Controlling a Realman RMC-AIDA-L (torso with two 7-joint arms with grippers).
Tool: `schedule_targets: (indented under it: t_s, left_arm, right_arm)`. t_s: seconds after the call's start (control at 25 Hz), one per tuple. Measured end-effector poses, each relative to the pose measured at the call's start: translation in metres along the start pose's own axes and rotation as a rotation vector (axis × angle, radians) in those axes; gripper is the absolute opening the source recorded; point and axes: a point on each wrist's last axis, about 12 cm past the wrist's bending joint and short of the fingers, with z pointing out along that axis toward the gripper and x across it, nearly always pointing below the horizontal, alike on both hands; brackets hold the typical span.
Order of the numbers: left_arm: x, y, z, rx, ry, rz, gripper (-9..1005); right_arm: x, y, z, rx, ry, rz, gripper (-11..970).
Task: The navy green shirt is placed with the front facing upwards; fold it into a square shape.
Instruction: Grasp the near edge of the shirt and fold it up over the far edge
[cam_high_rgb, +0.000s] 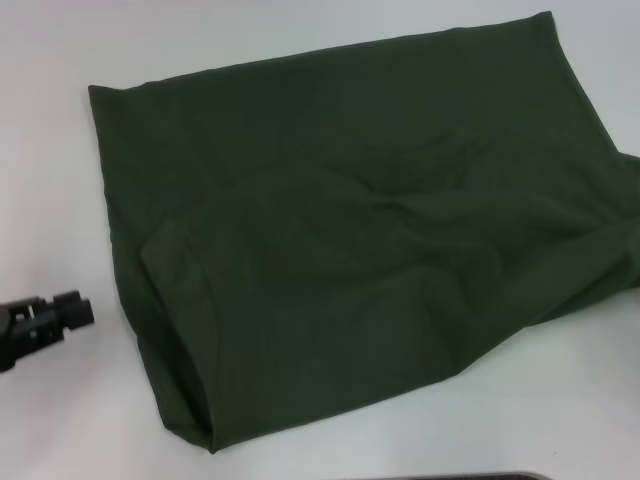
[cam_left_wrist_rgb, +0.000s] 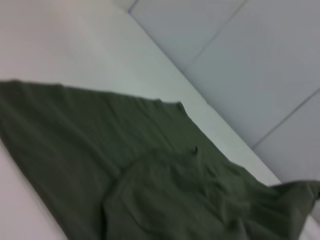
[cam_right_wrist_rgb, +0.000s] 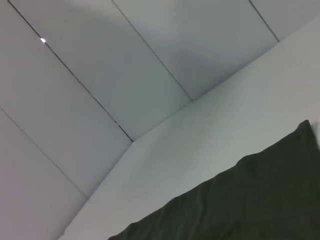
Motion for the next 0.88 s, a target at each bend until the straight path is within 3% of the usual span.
schedule_targets:
  t_s: [0.36, 0.68, 0.88]
  left_arm:
    - [0.01, -0.007, 0.01, 0.076, 0.134, -0.008, 425]
    - [0.008, -0.01, 0.02, 0.117, 0.174, -0.03, 453]
    - [0.011, -0.014, 0.029, 0.155, 0.229, -0.04, 615]
  right_arm:
    - [-0.012, -0.004, 0.01, -0.009, 0.0, -0.008, 10]
    - [-0.018, -0.005, 0.017, -0.017, 0.004, -0.016, 10]
    - [-0.019, -0.005, 0.019, -0.022, 0.008, -0.022, 10]
